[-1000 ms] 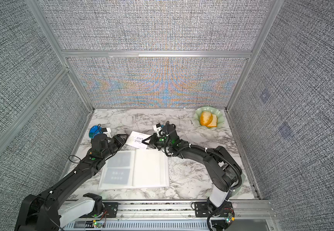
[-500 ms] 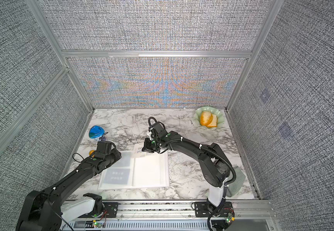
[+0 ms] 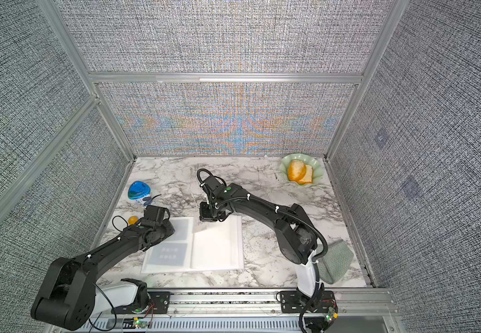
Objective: Place the photos into the photo albums
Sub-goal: Insert the photo into the photo album.
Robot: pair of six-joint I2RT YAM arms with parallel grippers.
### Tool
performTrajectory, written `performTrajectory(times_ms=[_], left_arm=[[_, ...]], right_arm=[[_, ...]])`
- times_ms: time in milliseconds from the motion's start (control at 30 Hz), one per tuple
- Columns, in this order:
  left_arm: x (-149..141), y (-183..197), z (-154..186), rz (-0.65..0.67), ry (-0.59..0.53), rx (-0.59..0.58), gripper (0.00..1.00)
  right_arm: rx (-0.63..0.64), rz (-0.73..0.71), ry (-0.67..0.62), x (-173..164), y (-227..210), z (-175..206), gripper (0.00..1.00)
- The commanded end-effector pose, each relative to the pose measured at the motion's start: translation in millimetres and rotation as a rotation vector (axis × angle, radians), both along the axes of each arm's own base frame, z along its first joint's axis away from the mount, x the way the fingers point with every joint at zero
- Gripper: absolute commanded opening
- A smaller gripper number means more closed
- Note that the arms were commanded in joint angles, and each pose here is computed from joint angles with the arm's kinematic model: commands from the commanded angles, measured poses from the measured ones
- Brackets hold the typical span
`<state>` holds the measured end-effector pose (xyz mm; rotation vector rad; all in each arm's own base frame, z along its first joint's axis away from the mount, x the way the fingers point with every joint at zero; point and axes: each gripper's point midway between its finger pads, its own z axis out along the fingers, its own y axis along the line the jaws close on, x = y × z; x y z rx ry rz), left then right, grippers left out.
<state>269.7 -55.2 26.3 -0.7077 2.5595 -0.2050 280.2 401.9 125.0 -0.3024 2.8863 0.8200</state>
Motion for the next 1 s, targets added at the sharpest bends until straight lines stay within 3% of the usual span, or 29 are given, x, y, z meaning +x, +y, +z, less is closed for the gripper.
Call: performTrajectory(times_ms=[0,633,967], left_arm=[[-3,10,-5,0.025,0.012,0.043,0.35],[-10,26,-11,0.069,0.010,0.054,0.35],[-9,31,-4,0.086,-0.005,0.075,0.35]], right_arm=[[-0.073,0.008,0.008,-3,-9,-7,0.00],[-0.127,0.020,0.024,-6,-5,-19,0.00],[-0.085,-0.001,0.070,-8,-13,-36,0.00]])
